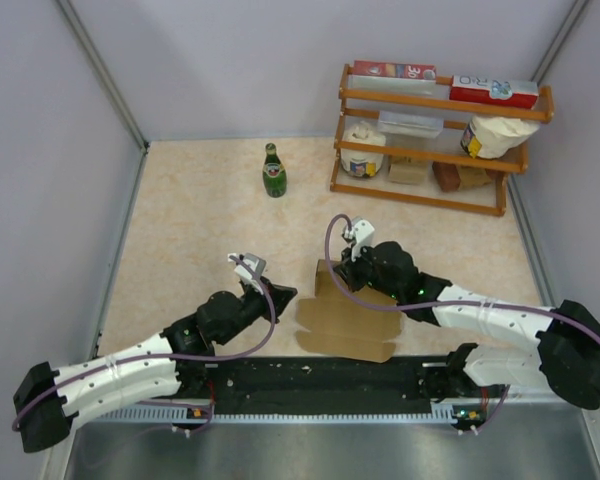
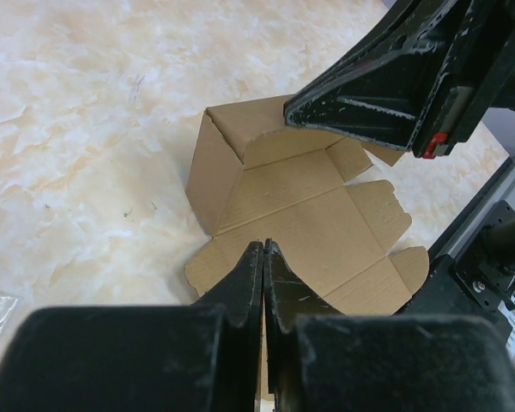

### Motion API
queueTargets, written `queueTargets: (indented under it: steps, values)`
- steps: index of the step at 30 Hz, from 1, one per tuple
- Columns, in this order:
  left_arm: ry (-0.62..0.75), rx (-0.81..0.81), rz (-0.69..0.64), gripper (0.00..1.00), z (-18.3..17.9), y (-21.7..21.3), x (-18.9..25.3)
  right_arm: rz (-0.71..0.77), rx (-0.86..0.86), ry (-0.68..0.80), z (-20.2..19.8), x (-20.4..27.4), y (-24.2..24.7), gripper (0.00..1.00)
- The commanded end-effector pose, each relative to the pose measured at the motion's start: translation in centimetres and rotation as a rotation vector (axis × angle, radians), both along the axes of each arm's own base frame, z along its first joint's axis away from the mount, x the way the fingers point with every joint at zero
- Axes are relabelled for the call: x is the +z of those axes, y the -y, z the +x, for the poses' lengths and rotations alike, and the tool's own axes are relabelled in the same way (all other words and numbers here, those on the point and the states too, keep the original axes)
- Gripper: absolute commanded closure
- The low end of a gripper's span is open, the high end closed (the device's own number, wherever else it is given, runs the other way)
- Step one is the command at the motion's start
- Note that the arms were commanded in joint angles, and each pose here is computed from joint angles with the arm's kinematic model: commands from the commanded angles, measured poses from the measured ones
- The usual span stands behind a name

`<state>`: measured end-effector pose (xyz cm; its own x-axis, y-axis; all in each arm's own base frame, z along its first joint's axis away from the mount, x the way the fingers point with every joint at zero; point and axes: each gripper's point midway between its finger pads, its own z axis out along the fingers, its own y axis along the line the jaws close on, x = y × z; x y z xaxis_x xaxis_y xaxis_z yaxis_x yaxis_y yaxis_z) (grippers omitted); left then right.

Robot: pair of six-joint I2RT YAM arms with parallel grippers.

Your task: Fold the paper box

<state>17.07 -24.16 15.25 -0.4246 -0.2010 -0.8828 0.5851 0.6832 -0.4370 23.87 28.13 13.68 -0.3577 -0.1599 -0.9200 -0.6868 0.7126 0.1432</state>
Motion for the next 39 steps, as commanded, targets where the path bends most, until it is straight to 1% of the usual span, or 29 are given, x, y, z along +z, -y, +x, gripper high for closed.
queueTargets:
  steps: [1, 7, 12, 17, 19, 21, 22, 23, 26, 27, 29, 32, 34, 37, 39]
  values:
    - [0.005, 0.008, -0.013, 1.00, 0.1, 0.1, 0.2, -0.011, 0.044, -0.065, -1.2, -1.9, -0.2, 1.00]
    - [-0.002, 0.012, -0.012, 1.00, 0.1, 0.1, -0.2, -0.070, 0.059, -0.120, -2.0, -4.4, 0.3, 1.00]
    - [0.001, 0.019, -0.011, 1.00, 0.3, 0.0, -0.2, -0.084, 0.050, -0.123, -1.9, -4.6, 0.6, 1.00]
    - [0.038, 0.043, 0.007, 1.00, 0.9, -0.2, 0.8, -0.048, 0.033, -0.073, -1.3, -1.6, 0.5, 1.00]
    - [0.054, 0.070, 0.027, 0.97, 1.5, -0.4, 1.4, -0.039, -0.040, -0.037, -0.4, 0.3, 1.5, 0.99]
    - [0.077, 0.092, 0.050, 0.96, 2.2, -0.5, 2.4, -0.027, -0.113, -0.005, 0.4, 2.2, 2.6, 0.99]
    - [0.096, 0.097, 0.049, 0.95, 2.6, -0.2, 3.6, -0.032, -0.144, -0.001, 0.5, 2.8, 3.3, 0.97]
    - [0.102, 0.086, 0.070, 0.92, 2.9, 0.2, 3.8, -0.035, -0.182, -0.008, 0.7, 3.4, 4.1, 0.93]
    - [0.123, 0.051, 0.111, 0.89, 4.1, 1.7, 5.4, -0.036, -0.303, -0.060, 1.4, 4.6, 7.3, 0.77]
    - [0.128, 0.040, 0.121, 0.88, 4.6, 2.2, 5.8, -0.034, -0.342, -0.085, 1.3, 4.8, 8.7, 0.74]
    - [0.127, 0.014, 0.125, 0.89, 5.6, 3.0, 6.6, -0.008, -0.430, -0.131, 1.5, 4.9, 10.9, 0.72]
    - [0.119, -0.024, 0.095, 0.88, 7.2, 3.8, 7.9, 0.027, -0.568, -0.227, 0.9, 4.2, 14.6, 0.71]
    - [0.116, -0.034, 0.103, 0.89, 8.6, 4.3, 8.4, 0.024, -0.613, -0.287, 0.3, 3.1, 15.9, 0.72]
    - [0.152, -0.104, 0.146, 0.90, 9.7, 6.0, 10.0, -0.004, -0.670, -0.365, -0.7, 1.4, 17.3, 0.72]
    - [0.156, -0.144, 0.185, 0.90, 10.6, 7.3, 10.3, 0.010, -0.684, -0.413, -1.5, 0.8, 17.5, 0.69]
